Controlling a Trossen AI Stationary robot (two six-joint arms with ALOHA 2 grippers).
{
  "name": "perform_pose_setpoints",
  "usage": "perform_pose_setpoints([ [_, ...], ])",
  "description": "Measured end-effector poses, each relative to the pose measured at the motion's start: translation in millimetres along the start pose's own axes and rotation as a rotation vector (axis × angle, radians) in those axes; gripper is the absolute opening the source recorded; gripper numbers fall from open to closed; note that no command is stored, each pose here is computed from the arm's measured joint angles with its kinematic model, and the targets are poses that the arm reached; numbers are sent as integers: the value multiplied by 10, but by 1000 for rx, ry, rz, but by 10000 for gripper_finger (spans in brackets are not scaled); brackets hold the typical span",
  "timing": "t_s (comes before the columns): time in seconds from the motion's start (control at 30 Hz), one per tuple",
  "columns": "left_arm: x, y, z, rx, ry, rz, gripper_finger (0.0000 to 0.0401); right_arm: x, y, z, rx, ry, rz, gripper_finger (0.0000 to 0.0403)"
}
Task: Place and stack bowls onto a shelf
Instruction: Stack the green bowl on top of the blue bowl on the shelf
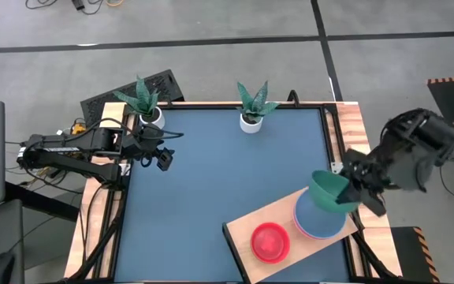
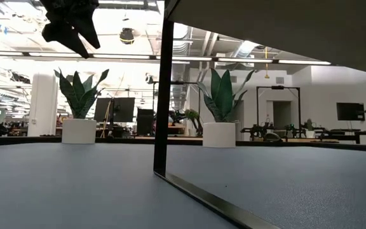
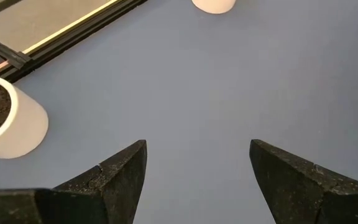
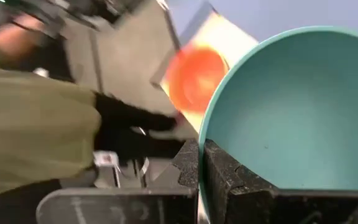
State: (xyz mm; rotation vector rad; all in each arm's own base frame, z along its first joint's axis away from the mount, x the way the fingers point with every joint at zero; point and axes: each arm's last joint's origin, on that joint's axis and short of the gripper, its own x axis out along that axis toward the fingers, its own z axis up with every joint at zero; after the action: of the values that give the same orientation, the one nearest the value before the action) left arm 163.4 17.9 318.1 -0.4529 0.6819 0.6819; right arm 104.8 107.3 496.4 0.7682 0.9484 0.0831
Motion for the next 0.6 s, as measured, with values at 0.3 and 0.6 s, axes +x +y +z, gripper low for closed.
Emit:
perform_pose_setpoints([
  [0.3,0,6,4,3,-15,20,269,256,169,-100,-83,54,-50,25],
  [0.6,-1,5,4,-2,-16,19,269,596,285,-148,-154,98,-169,32],
])
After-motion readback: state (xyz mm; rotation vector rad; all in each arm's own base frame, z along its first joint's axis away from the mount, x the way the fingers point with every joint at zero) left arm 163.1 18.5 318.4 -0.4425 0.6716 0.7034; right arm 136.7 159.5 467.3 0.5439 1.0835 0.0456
